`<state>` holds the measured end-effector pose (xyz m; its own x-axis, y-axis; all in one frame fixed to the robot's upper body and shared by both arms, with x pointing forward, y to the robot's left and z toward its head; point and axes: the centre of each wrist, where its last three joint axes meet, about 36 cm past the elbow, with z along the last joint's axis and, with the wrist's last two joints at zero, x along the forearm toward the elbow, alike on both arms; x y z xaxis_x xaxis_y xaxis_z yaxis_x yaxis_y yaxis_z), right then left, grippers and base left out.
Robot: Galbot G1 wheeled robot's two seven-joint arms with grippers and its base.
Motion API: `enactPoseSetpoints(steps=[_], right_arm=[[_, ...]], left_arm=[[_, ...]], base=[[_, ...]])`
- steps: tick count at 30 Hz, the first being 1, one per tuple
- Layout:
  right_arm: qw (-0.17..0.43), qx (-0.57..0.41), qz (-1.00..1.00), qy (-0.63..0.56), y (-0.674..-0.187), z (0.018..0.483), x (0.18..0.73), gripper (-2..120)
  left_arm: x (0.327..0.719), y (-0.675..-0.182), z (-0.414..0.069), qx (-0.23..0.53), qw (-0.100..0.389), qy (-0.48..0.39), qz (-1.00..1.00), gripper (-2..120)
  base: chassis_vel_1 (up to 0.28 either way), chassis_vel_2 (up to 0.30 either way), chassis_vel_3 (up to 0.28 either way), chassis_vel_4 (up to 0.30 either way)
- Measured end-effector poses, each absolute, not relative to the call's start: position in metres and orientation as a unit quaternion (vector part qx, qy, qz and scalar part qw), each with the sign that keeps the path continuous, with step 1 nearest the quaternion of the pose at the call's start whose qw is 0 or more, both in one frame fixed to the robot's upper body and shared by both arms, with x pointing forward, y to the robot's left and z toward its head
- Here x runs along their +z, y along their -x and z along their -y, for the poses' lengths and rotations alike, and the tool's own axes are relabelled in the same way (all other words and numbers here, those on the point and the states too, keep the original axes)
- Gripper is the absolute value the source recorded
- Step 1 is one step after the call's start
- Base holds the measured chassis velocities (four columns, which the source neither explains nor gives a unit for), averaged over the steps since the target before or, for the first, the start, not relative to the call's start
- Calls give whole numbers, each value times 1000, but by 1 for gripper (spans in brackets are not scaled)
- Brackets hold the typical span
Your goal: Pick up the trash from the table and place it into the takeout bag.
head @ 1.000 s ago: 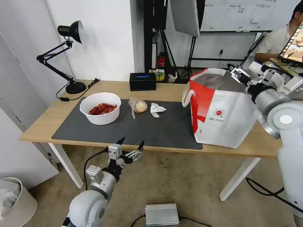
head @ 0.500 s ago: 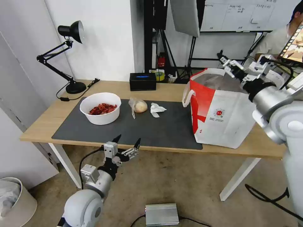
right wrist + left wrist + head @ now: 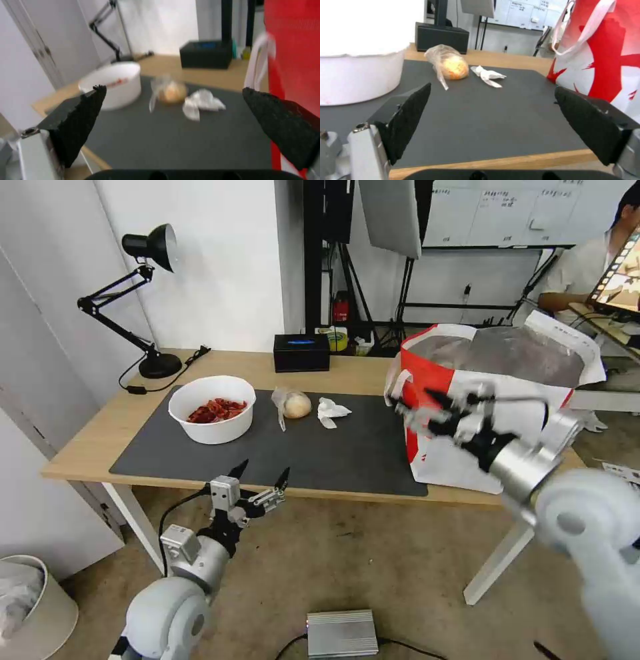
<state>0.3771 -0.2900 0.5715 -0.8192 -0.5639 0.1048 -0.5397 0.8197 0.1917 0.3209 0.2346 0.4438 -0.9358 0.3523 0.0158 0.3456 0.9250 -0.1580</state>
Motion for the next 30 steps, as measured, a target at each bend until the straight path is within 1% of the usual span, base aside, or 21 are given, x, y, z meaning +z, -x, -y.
enactPoseSetpoints(steps=[4,8,14,18,21,30], right_arm=[[87,-46,955,-279,-368,287,551,100],[78,-15,961,-263,-362,285,526,100],[63,-4,968,-243,-357,284,490,100],[63,-4,969,-238,-356,285,479,100],[76,0,970,-230,-352,283,460,100],[97,-8,968,-231,-344,266,438,100]], left_arm=[[440,-322,-237,75,23,177,981,100],[436,-324,-238,75,23,176,981,100],[429,-326,-240,73,23,175,981,100],[428,-326,-240,74,23,175,982,100],[426,-326,-242,73,23,173,982,100],[422,-324,-246,70,23,169,983,100]], base=[[0,0,0,0],[0,0,0,0],[0,0,0,0],[0,0,0,0],[0,0,0,0],[0,0,0,0]])
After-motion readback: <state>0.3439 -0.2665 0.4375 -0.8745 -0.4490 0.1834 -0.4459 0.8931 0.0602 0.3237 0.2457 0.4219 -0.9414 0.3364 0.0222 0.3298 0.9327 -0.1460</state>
